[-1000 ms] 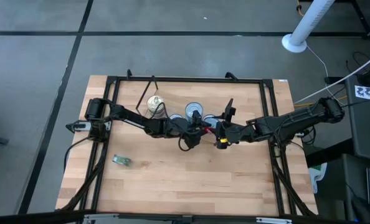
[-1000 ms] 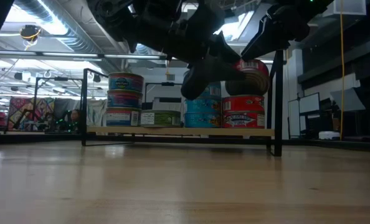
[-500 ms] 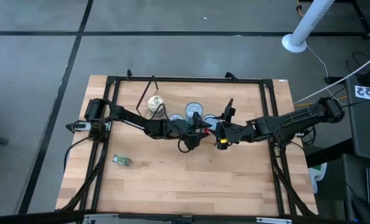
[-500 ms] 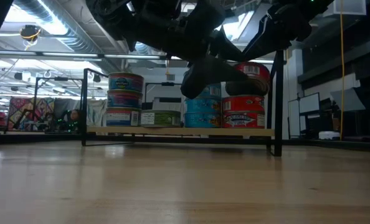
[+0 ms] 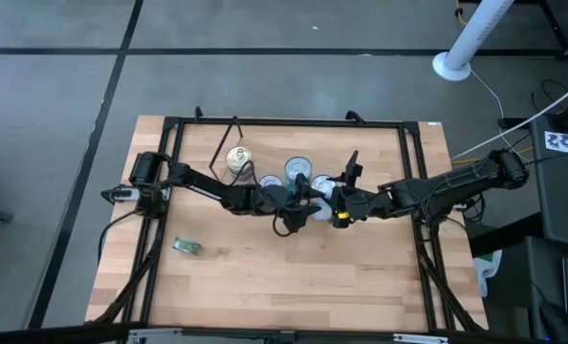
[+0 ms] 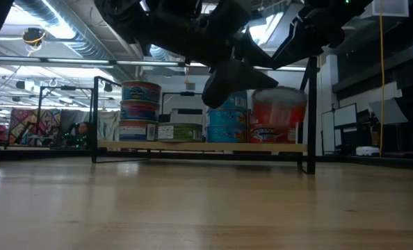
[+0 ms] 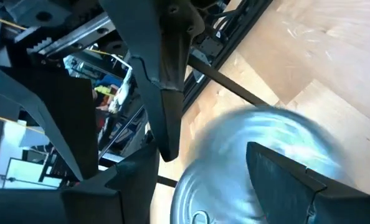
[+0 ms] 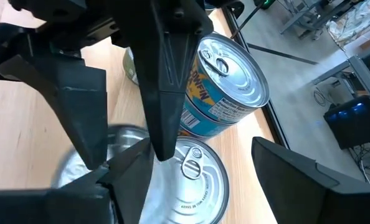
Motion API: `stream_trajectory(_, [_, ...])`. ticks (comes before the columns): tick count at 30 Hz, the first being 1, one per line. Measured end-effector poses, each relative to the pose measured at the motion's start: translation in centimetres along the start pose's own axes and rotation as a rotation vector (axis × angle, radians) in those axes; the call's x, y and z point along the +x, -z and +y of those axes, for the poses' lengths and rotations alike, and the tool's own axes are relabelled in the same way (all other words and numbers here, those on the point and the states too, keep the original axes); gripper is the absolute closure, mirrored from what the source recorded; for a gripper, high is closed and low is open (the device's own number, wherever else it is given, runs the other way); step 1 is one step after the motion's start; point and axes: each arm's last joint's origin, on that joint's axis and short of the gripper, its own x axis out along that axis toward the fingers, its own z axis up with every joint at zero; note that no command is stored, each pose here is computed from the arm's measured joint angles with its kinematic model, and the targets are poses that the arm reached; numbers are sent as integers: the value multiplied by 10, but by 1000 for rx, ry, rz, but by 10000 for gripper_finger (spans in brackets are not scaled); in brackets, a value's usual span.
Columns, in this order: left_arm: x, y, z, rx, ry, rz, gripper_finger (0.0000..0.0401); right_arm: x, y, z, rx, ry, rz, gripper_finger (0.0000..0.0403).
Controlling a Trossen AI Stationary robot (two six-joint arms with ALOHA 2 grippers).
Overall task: Stack canned seafood by type on shelf
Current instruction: Stack the red tuna can on top of the red tuna can on the shelf, then stack the red tuna can on the red tuna can on the shelf
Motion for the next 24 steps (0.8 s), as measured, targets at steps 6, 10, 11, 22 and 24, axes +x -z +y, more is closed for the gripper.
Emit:
stream_trajectory(6, [1,4,3,-15,-6,10,164,0,0,0,0,1,0,132])
stream_trajectory(10, [0,1,1,-69,-7,1,164,0,0,0,0,-5,0,132])
stream_trajectory(11, [-1,-1,1,-92,-7,-8,164,0,0,0,0,-6,0,132])
stream_trajectory(22, [-27,-43,-5,-468,-69,-49,164,-10,-22,-5,40,-110,-66,132])
stream_trajectory(24, [-33,-52,-5,-523,-59,-73,164,-13,-26,-4,41,-158,-77,132])
